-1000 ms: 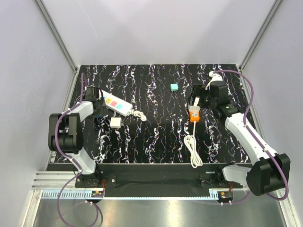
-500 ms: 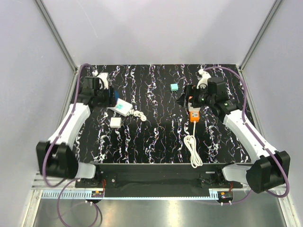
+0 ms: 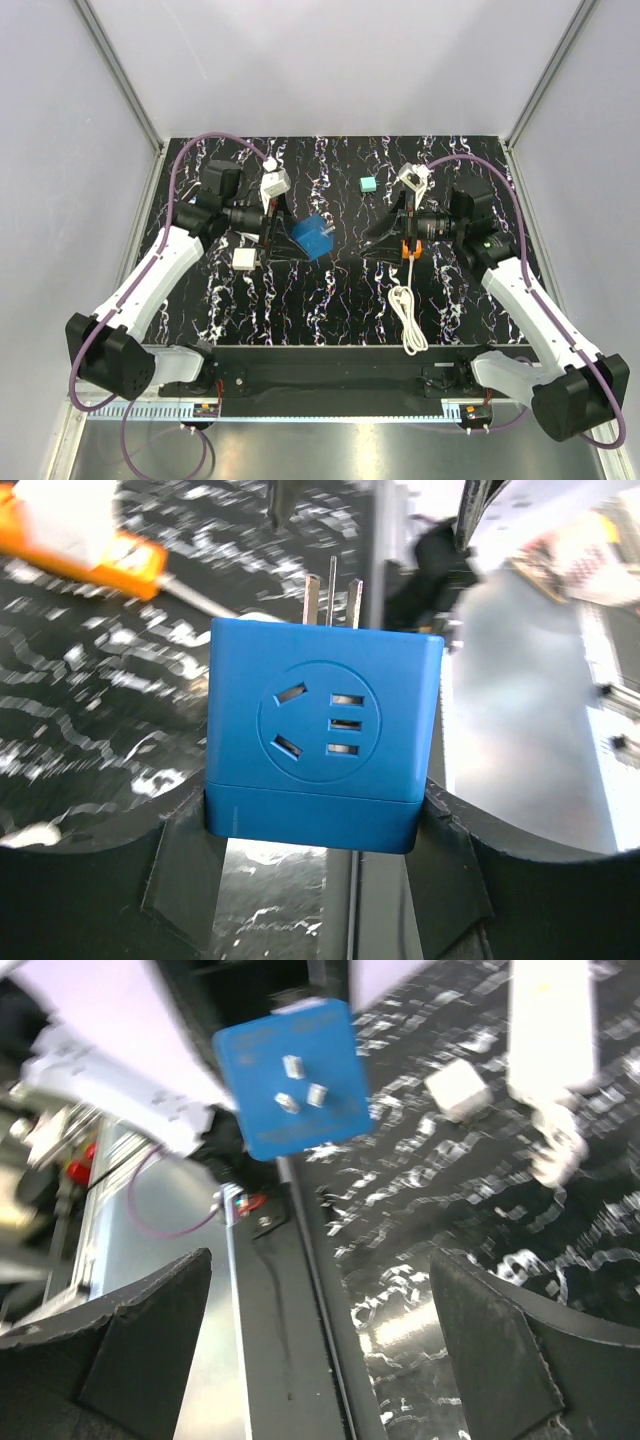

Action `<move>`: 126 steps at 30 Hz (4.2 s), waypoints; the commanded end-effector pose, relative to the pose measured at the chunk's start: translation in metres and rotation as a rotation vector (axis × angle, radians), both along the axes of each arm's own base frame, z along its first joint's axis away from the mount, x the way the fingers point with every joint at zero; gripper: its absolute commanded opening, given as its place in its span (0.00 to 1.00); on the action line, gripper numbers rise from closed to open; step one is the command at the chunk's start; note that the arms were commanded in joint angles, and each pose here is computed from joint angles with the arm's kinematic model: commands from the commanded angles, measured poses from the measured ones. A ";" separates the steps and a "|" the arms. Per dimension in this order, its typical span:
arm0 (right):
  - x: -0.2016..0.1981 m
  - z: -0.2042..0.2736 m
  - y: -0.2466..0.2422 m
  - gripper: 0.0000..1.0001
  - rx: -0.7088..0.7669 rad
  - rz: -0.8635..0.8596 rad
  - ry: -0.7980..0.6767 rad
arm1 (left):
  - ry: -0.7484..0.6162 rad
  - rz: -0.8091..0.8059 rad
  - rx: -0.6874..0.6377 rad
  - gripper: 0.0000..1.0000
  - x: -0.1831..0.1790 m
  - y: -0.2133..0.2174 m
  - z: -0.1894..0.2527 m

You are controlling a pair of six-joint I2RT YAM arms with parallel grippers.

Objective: Insert the plug

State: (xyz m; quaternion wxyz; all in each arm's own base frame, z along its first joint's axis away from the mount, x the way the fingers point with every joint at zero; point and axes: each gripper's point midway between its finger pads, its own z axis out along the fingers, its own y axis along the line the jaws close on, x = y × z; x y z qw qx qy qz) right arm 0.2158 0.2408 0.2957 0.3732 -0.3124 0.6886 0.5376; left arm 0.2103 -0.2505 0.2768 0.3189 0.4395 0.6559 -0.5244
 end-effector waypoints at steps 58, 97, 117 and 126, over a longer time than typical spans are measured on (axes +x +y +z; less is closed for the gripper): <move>0.025 0.046 0.069 0.00 0.452 -0.160 0.039 | -0.009 0.153 -0.291 0.73 0.007 -0.027 0.086; 0.015 0.036 0.023 1.00 0.199 -0.395 0.024 | -0.091 0.807 0.658 0.00 0.131 0.156 0.000; 0.012 -0.018 0.041 1.00 0.020 -0.270 0.127 | 0.174 0.686 1.118 0.00 0.212 0.242 -0.120; 0.015 -0.022 0.046 1.00 0.002 -0.244 0.132 | 0.214 0.656 1.104 0.00 0.231 0.241 -0.144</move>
